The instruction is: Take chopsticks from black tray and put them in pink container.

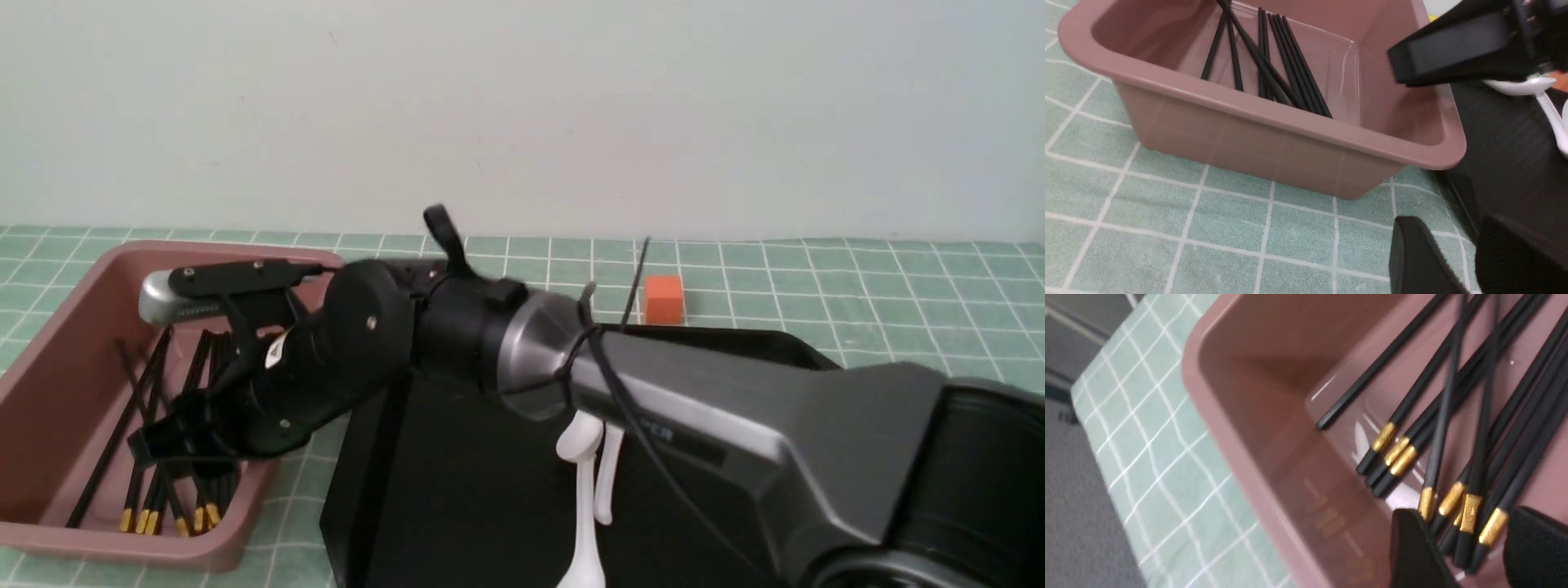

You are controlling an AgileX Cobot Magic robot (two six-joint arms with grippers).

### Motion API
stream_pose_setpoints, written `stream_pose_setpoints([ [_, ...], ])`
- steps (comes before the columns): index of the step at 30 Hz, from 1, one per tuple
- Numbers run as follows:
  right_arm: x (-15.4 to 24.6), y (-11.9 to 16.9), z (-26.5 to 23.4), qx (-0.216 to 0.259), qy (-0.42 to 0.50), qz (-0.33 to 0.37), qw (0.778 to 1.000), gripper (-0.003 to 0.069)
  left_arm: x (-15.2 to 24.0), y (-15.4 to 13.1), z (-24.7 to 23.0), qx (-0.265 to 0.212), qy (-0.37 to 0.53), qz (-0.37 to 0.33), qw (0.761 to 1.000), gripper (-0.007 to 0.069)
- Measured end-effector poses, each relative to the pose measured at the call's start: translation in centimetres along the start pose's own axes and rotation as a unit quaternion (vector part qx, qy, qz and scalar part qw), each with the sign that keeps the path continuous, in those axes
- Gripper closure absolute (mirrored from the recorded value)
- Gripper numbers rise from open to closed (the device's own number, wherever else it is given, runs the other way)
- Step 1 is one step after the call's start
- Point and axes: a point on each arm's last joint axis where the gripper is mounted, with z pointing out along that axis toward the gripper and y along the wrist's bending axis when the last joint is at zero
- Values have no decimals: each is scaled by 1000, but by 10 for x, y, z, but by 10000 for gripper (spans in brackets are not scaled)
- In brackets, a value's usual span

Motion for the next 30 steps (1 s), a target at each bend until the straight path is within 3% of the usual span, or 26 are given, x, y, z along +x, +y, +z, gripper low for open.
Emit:
stream_pose_setpoints([
  [4,-12,14,-44,0,30,-31,999,377,0,0,0,0,0,0,1000,386],
  [10,-19,43,-153,10,115,-102,988,536,0,0,0,0,0,0,1000,386],
  [14,-21,67,-228,36,75,-151,985,629,0,0,0,0,0,0,1000,386],
  [18,-11,78,-278,67,44,-164,983,670,0,0,0,0,0,0,1000,386],
  [25,58,90,-397,105,-25,-194,975,673,0,0,0,0,0,0,1000,386],
  [30,143,73,-440,108,-83,-203,970,669,0,0,0,0,0,0,1000,386],
])
